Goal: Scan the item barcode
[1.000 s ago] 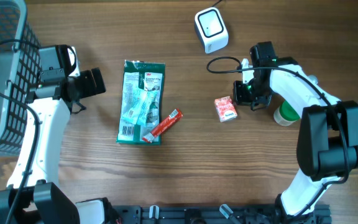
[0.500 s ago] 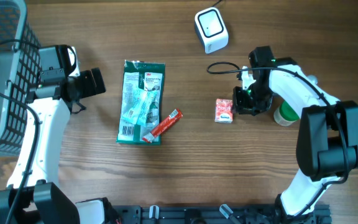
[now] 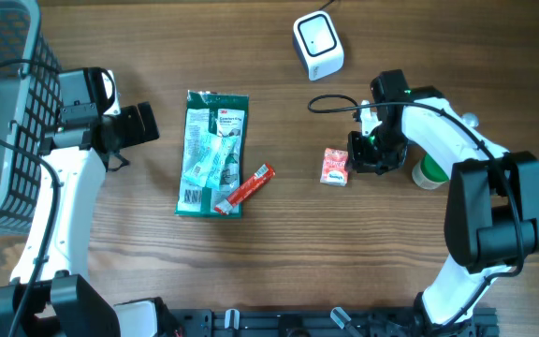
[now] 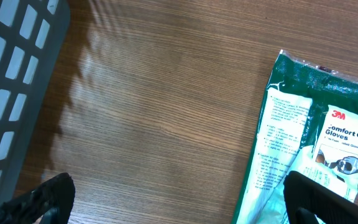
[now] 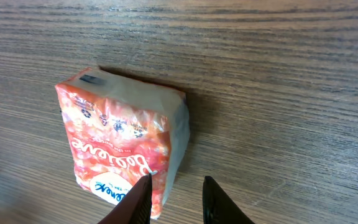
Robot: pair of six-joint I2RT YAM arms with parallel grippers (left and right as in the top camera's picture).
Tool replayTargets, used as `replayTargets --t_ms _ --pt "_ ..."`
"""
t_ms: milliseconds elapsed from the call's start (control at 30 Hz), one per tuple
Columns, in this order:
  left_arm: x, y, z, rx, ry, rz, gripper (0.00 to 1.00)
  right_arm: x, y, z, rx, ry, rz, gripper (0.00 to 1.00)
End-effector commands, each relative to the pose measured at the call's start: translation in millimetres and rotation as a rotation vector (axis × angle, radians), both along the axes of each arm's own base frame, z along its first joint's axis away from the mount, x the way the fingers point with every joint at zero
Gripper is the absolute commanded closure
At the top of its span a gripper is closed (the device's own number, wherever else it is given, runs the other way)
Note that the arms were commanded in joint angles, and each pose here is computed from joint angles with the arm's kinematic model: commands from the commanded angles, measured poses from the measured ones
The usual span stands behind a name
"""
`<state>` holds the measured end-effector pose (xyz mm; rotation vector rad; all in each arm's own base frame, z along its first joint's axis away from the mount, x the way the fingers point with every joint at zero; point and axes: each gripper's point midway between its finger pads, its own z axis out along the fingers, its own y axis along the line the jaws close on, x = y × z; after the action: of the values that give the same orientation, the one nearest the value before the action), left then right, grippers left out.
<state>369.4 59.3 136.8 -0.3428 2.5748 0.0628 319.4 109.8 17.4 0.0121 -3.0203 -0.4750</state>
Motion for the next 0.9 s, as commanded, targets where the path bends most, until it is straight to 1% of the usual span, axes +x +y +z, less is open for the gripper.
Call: replayTargets --t_ms 0,67,133,200,300,567,867 --pt "1 3 1 0.016 0.0 -0.004 0.0 -2 7 1 0.035 0.009 -0.001 0.7" --pt "1 3 1 0.016 0.0 -0.004 0.0 1 7 1 0.037 -0.002 -0.001 0.68" --pt "1 3 1 0.016 0.0 -0.004 0.0 8 9 1 0.044 -0.032 -0.001 0.68" --pt "1 3 1 0.016 0.0 -0.004 0.0 13 16 3 0.085 -0.051 -0.005 0.68" --pt "1 3 1 0.016 0.0 -0.004 0.0 12 25 7 0.142 -0.045 -0.005 0.68" --pt "1 3 1 0.016 0.0 -0.004 0.0 9 8 0 0.036 -0.019 -0.051 0.68" --pt "1 3 1 0.016 0.0 -0.004 0.0 9 8 0 0.037 -0.021 -0.05 0.69"
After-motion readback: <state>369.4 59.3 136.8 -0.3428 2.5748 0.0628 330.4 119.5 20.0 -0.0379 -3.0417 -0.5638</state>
